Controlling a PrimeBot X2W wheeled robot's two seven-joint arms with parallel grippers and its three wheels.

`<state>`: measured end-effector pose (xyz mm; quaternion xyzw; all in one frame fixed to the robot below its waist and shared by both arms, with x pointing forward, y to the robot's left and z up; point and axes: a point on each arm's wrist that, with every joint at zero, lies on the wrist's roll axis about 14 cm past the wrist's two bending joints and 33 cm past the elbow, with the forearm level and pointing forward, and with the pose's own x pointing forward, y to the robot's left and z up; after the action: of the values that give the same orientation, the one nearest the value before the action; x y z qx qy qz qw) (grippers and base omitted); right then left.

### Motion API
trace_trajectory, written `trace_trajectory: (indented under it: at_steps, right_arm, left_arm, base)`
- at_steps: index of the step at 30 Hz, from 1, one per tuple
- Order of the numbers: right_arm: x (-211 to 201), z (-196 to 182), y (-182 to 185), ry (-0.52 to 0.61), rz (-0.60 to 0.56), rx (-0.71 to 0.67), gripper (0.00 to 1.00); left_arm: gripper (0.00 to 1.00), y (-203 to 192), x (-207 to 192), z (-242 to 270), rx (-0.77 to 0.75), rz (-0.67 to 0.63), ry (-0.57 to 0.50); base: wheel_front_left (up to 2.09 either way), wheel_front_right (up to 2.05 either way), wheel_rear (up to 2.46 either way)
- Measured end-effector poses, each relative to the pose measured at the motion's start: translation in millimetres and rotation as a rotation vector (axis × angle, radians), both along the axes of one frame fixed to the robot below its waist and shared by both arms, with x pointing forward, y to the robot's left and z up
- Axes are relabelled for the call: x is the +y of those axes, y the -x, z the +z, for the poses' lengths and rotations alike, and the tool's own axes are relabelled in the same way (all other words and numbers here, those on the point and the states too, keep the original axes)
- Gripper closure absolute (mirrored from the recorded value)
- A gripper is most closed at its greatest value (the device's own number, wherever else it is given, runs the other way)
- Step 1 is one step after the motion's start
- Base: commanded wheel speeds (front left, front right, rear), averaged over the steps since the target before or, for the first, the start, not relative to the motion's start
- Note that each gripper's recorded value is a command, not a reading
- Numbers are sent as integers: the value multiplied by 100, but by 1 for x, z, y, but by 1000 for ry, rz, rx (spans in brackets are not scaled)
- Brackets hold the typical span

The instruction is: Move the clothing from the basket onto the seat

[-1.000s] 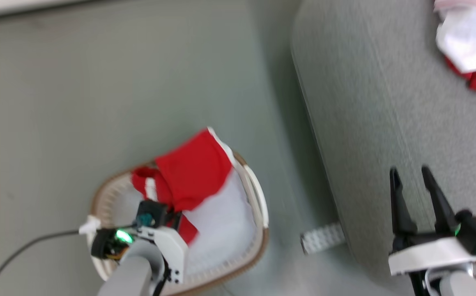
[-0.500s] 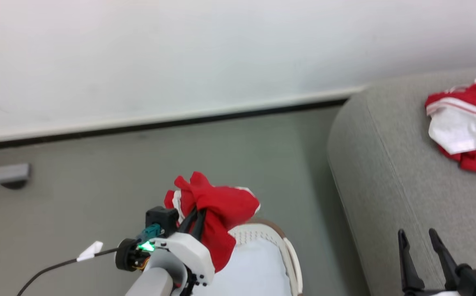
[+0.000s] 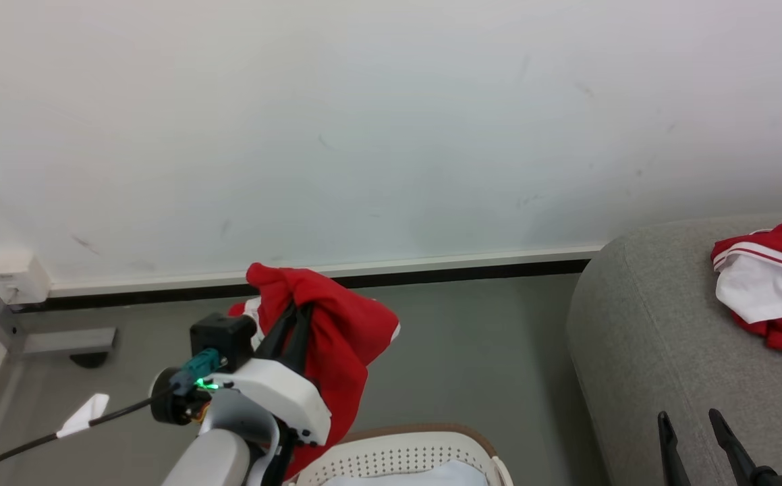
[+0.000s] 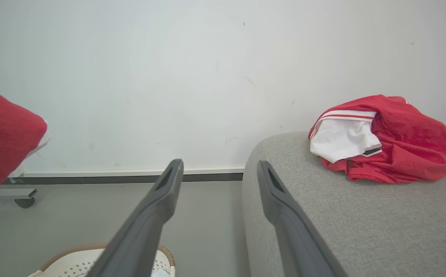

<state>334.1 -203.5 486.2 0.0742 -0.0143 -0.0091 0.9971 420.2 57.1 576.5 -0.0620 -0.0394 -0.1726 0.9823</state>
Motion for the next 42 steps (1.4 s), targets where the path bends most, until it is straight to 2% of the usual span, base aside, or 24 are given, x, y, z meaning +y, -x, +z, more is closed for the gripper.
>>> trace_trajectory:
  at_steps: [8, 13, 16, 26, 33, 42]
  right_arm:
    - [0, 9, 13, 22, 16, -32, 0]
    - [9, 18, 14, 57, 67, -61, 0]
    - [27, 28, 12, 85, 143, -91, 0]
    - [111, 79, -10, 248, 513, -210, 0]
    - [170, 96, -15, 297, 723, -246, 0]
    - [218, 94, -18, 318, 848, -258, 0]
  left_arm:
    - [100, 18, 2, 32, -69, -12, -9]
    - [100, 25, -1, 43, -90, -25, -8]
    - [100, 28, -6, 47, -98, -42, -6]
    - [100, 35, -28, 41, -78, -108, -9]
    - [100, 38, -40, 35, -62, -144, -14]
    - [100, 40, -47, 33, -55, -168, -29]
  base:
    - [0, 0, 0]
    - [0, 0, 0]
    - [0, 0, 0]
    - [0, 0, 0]
    - [0, 0, 0]
    - [0, 0, 0]
